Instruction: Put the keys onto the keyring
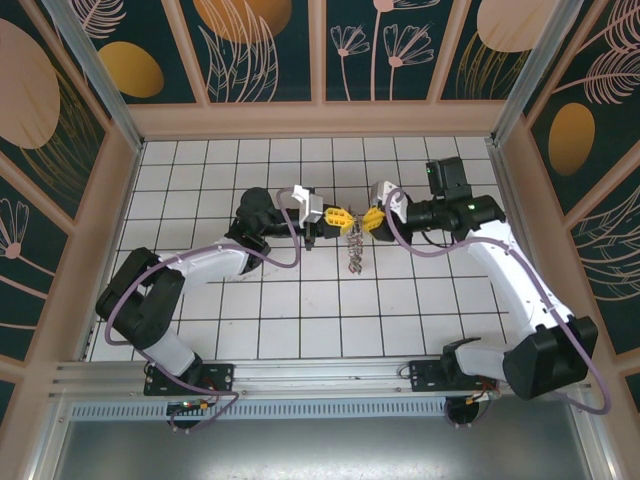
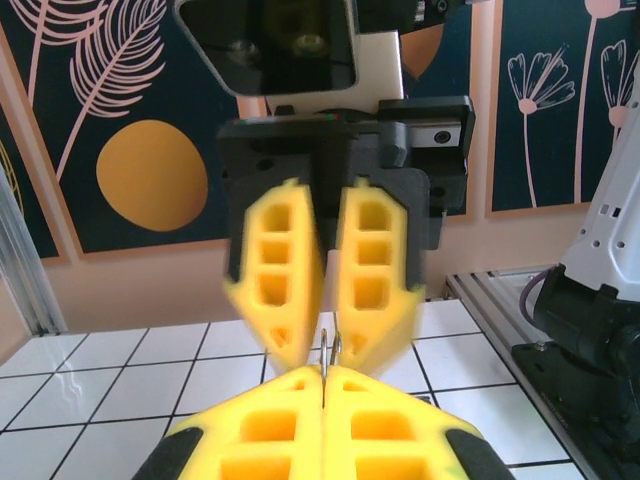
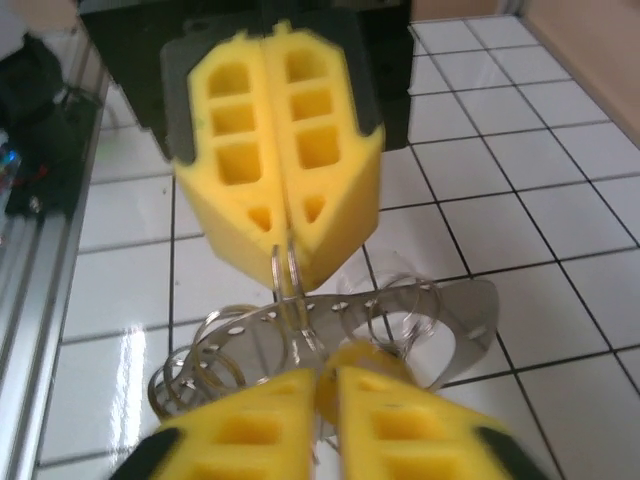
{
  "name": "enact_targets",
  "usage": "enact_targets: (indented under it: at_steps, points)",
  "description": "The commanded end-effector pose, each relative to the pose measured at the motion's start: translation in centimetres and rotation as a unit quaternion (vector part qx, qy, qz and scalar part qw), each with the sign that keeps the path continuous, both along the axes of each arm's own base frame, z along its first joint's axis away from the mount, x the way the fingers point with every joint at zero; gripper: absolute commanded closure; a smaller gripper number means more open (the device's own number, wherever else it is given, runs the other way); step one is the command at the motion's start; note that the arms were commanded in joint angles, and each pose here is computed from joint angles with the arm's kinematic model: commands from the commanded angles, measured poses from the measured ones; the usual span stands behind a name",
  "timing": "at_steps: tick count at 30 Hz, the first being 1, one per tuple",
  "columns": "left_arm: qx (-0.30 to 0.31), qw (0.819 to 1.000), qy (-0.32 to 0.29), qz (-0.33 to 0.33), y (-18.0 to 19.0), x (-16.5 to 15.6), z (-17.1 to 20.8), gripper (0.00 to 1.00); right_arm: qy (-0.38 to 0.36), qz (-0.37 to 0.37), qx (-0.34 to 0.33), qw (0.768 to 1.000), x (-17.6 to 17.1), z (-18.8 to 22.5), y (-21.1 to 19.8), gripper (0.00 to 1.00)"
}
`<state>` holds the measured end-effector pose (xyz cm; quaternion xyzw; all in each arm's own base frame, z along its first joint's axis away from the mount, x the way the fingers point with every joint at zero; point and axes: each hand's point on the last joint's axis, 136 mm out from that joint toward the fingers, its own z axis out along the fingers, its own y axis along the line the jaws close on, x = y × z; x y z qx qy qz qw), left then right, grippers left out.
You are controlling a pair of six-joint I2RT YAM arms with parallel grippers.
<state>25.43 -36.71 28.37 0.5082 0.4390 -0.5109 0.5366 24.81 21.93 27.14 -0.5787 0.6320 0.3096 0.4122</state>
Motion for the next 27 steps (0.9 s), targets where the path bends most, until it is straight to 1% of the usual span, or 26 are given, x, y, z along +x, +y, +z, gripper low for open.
enact_targets:
  at_steps: [1, 9, 14, 20, 21, 23, 24, 27]
  points:
    - [-0.035, 0.998, -0.042, -0.016, 0.2, -0.9, 2.3, 1.0, -0.011, 0.008, 0.017, 1.0, -0.6, 0.9, -0.1, 1.0]
    - [-0.039, 0.998, -0.046, -0.02, 0.1, -0.9, 2.2, 1.0, 0.036, 0.01, 0.011, 0.999, -0.1, -0.6, 0.4, 1.0]
    - [-0.037, 0.998, -0.052, -0.023, 0.0, -0.9, 2.0, 1.0, 0.035, 0.019, 0.018, 0.999, 0.1, -0.5, 1.7, 1.0]
    - [-0.026, 0.998, -0.056, -0.025, -0.5, -1.0, 1.5, 1.0, 0.029, 0.053, 0.022, 0.998, -1.0, 0.5, 3.0, 1.0]
    - [-0.023, 0.998, -0.057, -0.026, -0.6, -1.0, 1.4, 1.0, 0.026, 0.055, 0.021, 0.998, -1.0, 0.8, 3.0, 0.99]
    - [-0.022, 0.998, -0.058, -0.029, -0.6, -1.2, 1.5, 1.0, 0.018, 0.051, 0.019, 0.998, -1.0, 1.2, 2.9, 0.92]
    - [-0.023, 0.998, -0.059, -0.028, -0.6, -1.2, 1.5, 1.0, 0.008, 0.047, 0.016, 0.999, -1.0, 1.4, 2.8, 0.9]
    - [-0.023, 0.998, -0.06, -0.027, -0.5, -1.2, 1.5, 1.0, -0.021, 0.027, -0.001, 0.999, -0.7, 1.5, 1.8, 0.88]
